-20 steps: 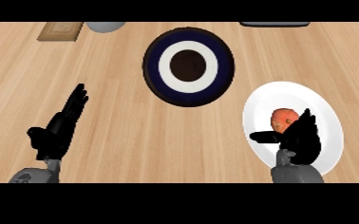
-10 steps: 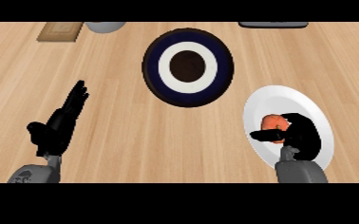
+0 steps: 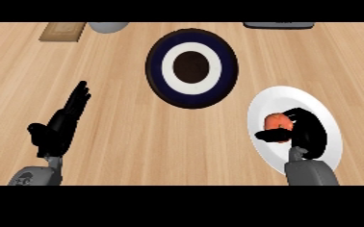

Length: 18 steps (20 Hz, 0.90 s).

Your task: Pick the squash from the plate and place it in the plate

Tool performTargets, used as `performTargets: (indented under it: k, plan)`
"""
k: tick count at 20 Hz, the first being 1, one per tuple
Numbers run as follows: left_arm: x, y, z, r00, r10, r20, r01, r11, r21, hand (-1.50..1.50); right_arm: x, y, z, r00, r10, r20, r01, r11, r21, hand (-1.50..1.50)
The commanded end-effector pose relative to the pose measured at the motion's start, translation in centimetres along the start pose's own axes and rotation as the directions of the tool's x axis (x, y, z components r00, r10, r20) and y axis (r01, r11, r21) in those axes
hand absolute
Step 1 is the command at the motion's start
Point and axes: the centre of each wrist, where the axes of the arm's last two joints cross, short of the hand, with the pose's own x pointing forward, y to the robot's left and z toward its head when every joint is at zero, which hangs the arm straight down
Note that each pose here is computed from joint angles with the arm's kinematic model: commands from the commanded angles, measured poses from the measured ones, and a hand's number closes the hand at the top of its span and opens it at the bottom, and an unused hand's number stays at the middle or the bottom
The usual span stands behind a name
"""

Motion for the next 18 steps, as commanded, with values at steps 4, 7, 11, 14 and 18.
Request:
performTargets:
  k: [4,7,11,14,18]
  plan:
    - [0.6,-0.4,-0.6,1.0,0.006,0.01,-0.006,1.0,-0.019,0.0,-0.9,-2.1,-2.1,0.803,0.081,0.591,-0.17,0.981,0.096,1.5]
    - [-0.7,-0.2,0.5,1.0,0.001,0.015,-0.001,1.0,-0.012,0.0,-2.8,-4.2,-4.8,0.705,0.025,0.708,-0.09,0.995,0.054,1.5]
    - [-0.2,1.0,0.4,1.0,-0.008,0.005,0.008,1.0,0.018,0.0,-5.3,-7.1,-7.7,0.607,-0.045,0.793,-0.029,0.996,0.079,1.5]
    - [-0.5,0.3,1.1,1.0,0.01,-0.013,-0.01,1.0,-0.009,0.0,-5.4,-8.1,-7.8,0.56,-0.067,0.826,-0.001,0.997,0.082,1.5]
    - [-0.7,-0.2,-0.2,1.0,0.007,-0.011,-0.007,1.0,0.014,0.0,-4.6,-10.9,-7.0,0.5,-0.09,0.861,0.114,0.993,0.038,1.5]
